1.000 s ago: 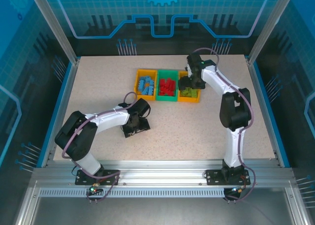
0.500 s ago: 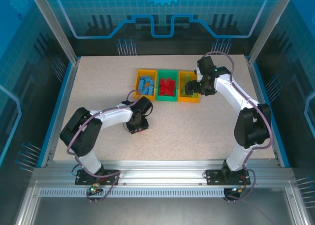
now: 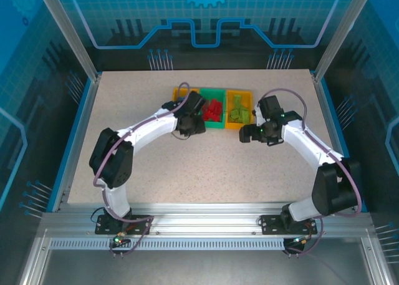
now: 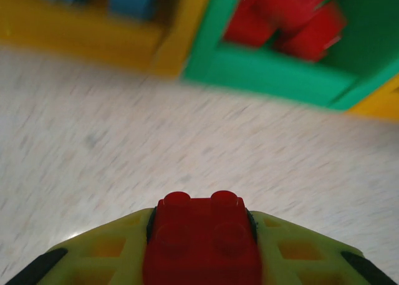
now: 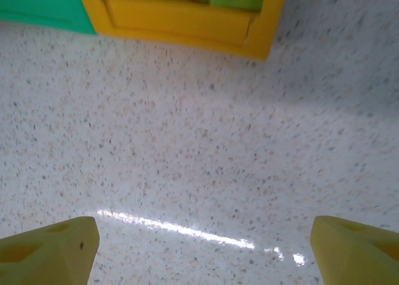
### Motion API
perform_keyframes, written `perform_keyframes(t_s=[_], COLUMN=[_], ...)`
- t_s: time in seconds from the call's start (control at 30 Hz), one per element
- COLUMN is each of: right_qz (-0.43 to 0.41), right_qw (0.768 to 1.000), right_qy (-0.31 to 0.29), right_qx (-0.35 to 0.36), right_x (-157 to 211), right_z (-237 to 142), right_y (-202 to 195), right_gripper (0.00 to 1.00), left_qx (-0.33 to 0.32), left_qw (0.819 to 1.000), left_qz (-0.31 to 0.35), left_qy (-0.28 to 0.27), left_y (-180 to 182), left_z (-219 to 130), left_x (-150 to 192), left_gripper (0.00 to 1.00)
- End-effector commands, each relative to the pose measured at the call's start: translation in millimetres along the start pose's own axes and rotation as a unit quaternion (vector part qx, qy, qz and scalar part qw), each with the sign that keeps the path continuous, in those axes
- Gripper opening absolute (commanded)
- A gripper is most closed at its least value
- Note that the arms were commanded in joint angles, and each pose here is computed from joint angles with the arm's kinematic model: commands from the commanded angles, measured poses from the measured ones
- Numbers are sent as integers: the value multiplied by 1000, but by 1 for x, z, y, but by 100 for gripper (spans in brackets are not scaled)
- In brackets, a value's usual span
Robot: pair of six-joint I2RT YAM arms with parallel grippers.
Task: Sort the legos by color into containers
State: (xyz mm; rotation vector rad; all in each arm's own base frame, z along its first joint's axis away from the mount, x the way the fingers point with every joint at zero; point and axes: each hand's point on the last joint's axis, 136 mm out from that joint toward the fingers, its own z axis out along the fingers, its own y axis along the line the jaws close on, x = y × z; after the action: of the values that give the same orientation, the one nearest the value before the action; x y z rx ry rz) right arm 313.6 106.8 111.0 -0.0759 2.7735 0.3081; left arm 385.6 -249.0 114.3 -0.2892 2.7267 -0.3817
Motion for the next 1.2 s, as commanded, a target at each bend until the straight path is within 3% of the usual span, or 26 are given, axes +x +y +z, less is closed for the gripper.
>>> perform_keyframes(t_s=[0.0,0.27,0.37,0.47,0.73,0.83,0.93,1.17], right_qz=[10,4,-33,-54,-19,-40,-49,-35], right_qw=[999,999,996,990,961,944,928,905], right_qy=[-17,-45,-85,-132,-253,-308,-342,-394], right_qx=[-40,-20,-14,16,107,113,143,158], right_x=[8,24,19,11,-13,-25,-31,-45], right_z=[5,6,0,-8,-22,-28,-26,-17], right_y=[14,2,0,-14,-81,-84,-96,-109], right_gripper=[90,95,98,99,100,100,100,100], left_qx=[2,35,44,68,154,170,141,-26], left_qw=[999,999,999,997,980,971,970,964], left_qz=[50,21,16,16,41,55,75,123], left_qy=[-2,-11,-27,-42,-118,-156,-185,-234], left_y=[-13,-29,-32,-41,-54,-47,-19,85], left_z=[10,45,45,35,-30,-63,-80,-101], left_x=[-24,-71,-80,-81,-69,-61,-49,-14], left_gripper=[34,39,58,98,99,99,99,99])
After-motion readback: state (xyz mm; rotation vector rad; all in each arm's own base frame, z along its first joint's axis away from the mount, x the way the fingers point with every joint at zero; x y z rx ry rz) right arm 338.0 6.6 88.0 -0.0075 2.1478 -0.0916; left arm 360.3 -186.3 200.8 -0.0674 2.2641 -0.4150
